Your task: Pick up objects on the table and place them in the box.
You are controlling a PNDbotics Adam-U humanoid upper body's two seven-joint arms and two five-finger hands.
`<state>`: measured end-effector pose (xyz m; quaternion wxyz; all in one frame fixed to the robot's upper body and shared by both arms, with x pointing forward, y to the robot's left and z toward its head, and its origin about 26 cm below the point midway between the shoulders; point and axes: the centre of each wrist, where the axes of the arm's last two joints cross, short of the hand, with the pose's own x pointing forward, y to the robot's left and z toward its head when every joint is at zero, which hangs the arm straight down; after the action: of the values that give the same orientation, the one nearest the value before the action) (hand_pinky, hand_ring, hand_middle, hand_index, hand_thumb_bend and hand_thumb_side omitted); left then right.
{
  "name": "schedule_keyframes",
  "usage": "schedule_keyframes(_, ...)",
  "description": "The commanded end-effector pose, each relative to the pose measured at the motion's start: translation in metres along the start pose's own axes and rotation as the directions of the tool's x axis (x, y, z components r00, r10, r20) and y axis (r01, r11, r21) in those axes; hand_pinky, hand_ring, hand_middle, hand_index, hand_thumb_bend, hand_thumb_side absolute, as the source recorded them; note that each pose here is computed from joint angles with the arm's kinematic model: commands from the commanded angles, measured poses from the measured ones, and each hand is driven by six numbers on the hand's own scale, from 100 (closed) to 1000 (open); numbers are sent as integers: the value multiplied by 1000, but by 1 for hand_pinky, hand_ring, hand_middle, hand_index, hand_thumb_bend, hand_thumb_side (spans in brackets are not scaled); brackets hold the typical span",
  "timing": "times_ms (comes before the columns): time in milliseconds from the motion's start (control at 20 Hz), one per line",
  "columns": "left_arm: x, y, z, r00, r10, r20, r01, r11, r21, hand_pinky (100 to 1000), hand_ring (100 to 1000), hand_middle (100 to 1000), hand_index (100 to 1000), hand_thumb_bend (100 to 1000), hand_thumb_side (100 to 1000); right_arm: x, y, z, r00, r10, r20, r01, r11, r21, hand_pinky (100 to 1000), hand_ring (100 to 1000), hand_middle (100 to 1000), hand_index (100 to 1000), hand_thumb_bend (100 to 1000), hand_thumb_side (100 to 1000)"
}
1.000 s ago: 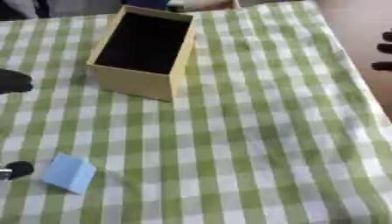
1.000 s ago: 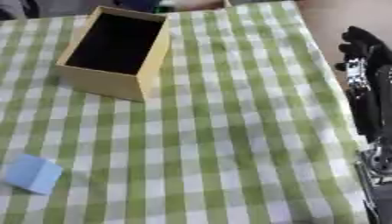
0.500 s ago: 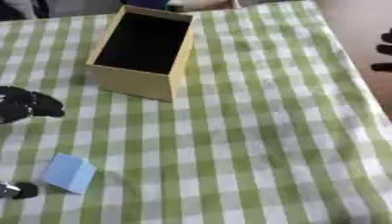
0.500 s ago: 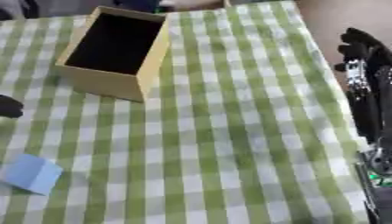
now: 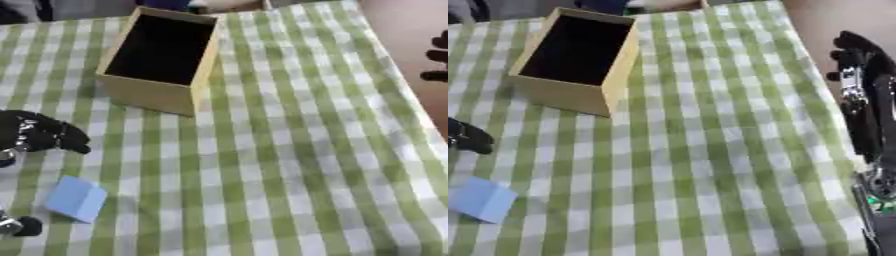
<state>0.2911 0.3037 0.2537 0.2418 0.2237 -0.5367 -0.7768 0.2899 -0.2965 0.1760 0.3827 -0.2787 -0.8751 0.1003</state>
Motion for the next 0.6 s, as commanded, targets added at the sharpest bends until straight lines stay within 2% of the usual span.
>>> schedule_keyframes(50, 3, 9, 2, 1000, -18, 18, 19, 998, -61, 873, 856, 854, 898, 650, 231, 6, -4, -4, 999, 0, 32, 0, 1000, 2, 677, 812, 802, 890, 100, 1000)
schedule_keyframes(250, 4, 12, -1, 999, -10, 33, 13, 994, -107, 876, 861, 854, 904, 659, 235, 7, -3, -4, 1000, -3, 31, 3, 1000, 3, 676, 812, 802, 890, 100, 1000)
schedule_keyframes(600, 6, 15, -4, 997, -66, -27, 62, 991, -121, 882, 873, 855, 925, 661, 209, 6, -3, -3, 1000, -6, 26, 6, 1000, 0, 676, 812, 801, 890, 100, 1000)
